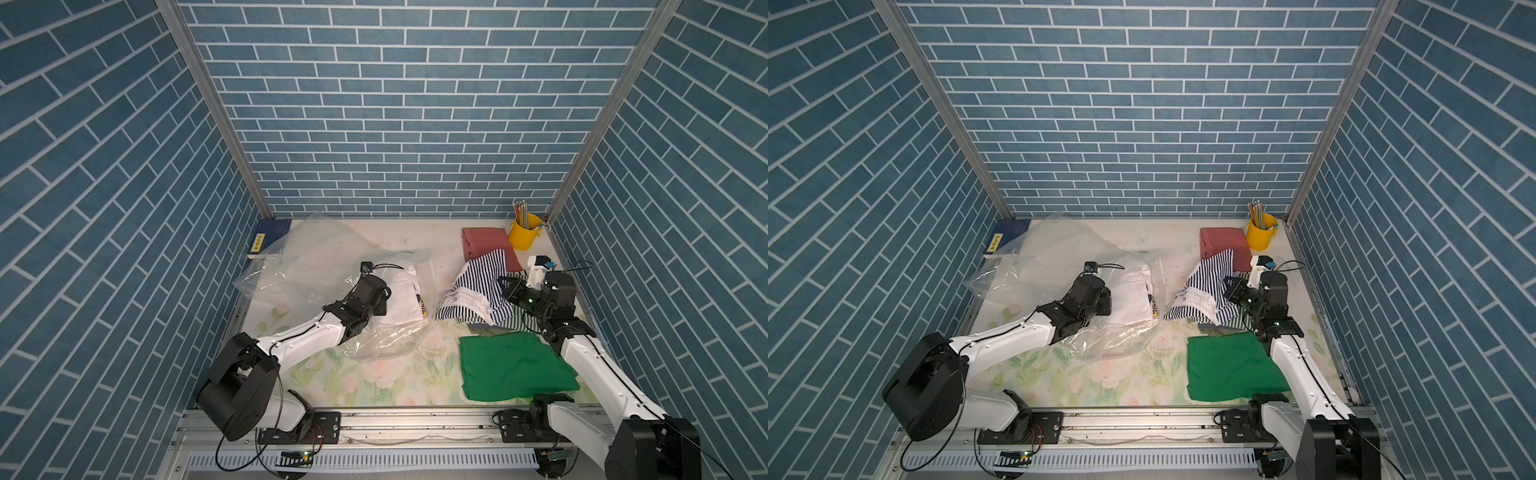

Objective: Take the tank top out of the vacuum bag
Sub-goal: Adjust the tank top at the center of the board.

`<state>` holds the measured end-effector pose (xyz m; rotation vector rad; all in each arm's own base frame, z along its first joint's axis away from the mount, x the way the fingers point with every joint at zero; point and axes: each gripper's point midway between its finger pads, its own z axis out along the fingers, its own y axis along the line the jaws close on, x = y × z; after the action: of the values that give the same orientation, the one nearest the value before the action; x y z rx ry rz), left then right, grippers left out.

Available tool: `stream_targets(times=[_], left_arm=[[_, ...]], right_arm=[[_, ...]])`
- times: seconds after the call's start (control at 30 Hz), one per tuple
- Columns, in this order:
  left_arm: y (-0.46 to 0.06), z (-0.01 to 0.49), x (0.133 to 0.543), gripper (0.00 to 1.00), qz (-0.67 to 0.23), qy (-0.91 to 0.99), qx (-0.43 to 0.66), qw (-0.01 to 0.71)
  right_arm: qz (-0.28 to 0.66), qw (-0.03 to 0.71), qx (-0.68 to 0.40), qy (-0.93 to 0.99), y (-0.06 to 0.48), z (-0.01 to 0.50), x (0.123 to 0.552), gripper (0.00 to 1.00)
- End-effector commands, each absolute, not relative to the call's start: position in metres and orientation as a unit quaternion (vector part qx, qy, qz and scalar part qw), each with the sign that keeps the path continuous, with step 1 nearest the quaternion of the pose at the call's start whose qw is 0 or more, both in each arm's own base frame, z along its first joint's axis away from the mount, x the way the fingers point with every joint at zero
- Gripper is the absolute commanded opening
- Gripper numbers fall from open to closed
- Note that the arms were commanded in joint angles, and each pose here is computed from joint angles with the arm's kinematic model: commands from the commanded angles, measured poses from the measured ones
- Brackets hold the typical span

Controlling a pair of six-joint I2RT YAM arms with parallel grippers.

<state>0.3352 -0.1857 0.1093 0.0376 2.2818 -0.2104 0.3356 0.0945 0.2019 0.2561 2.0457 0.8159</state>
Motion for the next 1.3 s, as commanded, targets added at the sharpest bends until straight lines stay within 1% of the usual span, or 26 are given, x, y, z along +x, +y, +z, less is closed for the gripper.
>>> stream_targets(times=[0.0, 0.2, 0.57, 0.73, 0.83, 0.93, 1.0, 1.17, 1.27], left_arm=[[-0.177, 0.116, 0.337, 0.0, -0.07, 0.903, 0.009, 0.424], [-0.176, 0.122, 0.34, 0.0, -0.069, 0.899, 0.007, 0.432], [-0.161, 0.125, 0.334, 0.0, -0.054, 0.895, -0.003, 0.443], [-0.156, 0.126, 0.333, 0.0, -0.056, 0.893, -0.007, 0.447], [-0.156, 0.123, 0.332, 0.0, -0.058, 0.894, -0.006, 0.445], [-0.158, 0.122, 0.333, 0.0, -0.06, 0.895, -0.005, 0.443], [-0.159, 0.123, 0.334, 0.0, -0.062, 0.894, -0.003, 0.444], [-0.158, 0.123, 0.334, 0.0, -0.06, 0.894, -0.003, 0.444], [-0.16, 0.121, 0.335, 0.0, -0.067, 0.894, -0.002, 0.442]], right_arm=[[0.336, 0.452, 0.072, 0.823, 0.101, 0.234, 0.341, 0.0], [0.314, 0.454, 0.043, 0.833, 0.102, 0.277, 0.358, 0.0], [0.364, 0.451, -0.014, 0.815, 0.134, 0.335, 0.397, 0.0], [0.328, 0.473, -0.015, 0.818, 0.123, 0.356, 0.403, 0.0], [0.319, 0.463, 0.0, 0.827, 0.116, 0.343, 0.397, 0.0], [0.302, 0.441, 0.034, 0.844, 0.1, 0.313, 0.39, 0.0], [0.275, 0.423, 0.065, 0.861, 0.081, 0.289, 0.382, 0.0], [0.261, 0.411, 0.122, 0.865, 0.04, 0.262, 0.356, 0.0], [0.211, 0.395, 0.148, 0.882, 0.012, 0.241, 0.346, 0.0]])
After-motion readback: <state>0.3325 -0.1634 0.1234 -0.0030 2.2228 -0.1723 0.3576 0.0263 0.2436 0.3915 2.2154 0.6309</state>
